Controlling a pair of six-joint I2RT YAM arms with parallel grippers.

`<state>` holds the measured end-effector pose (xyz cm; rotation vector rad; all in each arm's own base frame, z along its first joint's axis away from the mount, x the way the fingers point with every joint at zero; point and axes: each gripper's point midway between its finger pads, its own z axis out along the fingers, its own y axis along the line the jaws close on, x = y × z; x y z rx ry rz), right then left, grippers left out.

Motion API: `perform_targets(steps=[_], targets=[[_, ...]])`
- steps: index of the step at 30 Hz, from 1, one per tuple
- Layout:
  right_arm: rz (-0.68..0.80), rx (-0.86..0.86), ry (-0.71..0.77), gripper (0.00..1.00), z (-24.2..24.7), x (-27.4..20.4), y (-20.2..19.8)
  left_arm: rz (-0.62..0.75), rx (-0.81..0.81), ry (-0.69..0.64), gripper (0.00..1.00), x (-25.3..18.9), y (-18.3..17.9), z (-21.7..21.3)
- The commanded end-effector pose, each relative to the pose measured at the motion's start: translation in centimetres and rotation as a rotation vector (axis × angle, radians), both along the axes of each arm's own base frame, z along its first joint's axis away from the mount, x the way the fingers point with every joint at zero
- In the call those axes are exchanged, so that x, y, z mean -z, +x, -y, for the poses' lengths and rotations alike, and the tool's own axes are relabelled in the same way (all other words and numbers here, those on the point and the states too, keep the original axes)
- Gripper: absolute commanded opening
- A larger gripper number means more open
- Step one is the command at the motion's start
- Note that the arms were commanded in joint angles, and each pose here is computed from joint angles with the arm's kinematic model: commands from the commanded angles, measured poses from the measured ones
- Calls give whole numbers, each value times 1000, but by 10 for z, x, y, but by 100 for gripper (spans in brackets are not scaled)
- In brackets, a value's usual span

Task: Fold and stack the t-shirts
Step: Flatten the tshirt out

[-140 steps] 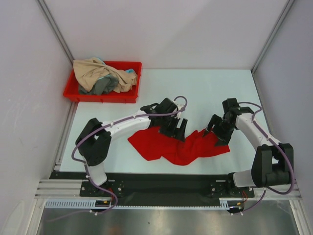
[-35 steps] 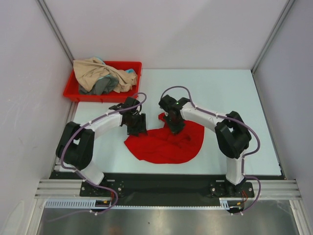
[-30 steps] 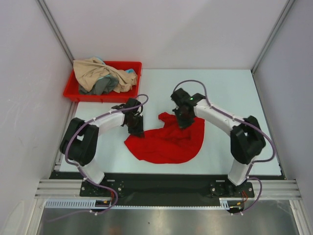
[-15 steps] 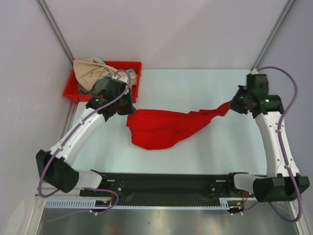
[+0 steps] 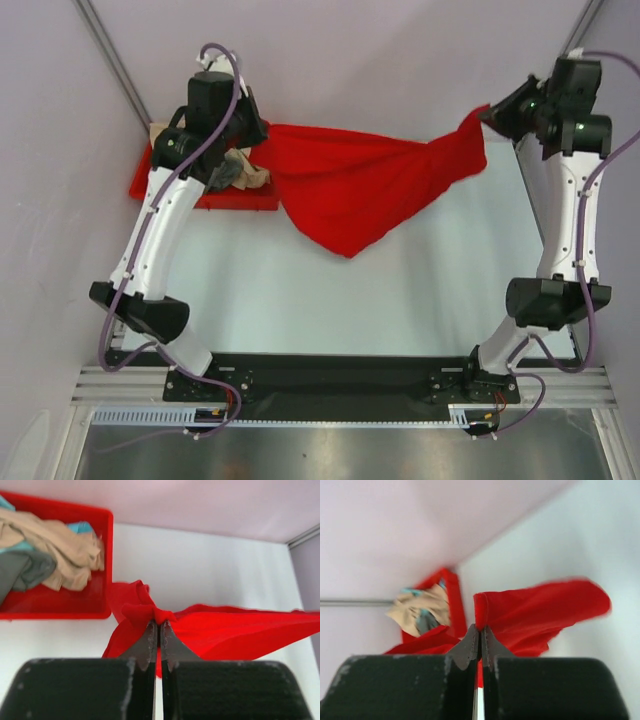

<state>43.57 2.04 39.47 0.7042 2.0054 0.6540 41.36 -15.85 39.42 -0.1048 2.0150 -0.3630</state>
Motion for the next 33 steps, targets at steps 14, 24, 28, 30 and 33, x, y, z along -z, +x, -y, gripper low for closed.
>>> perform_targets(steps=[14,24,28,30,33], targets=[[30,-54,-49,0,-32,-5,-164,-16,56,64,1,41,-48,-30],[-532,-405,160,38,-115,214,-281,-422,-289,234,59,216,-145,-113],[-553,-437,34,75,-103,215,-269,-443,-333,185,85,221,-154,-114],[-548,-423,-48,76,-91,219,-253,-457,-335,166,86,222,-155,-112],[-568,-391,-76,72,-81,230,-234,-498,-317,128,81,235,-158,-103]])
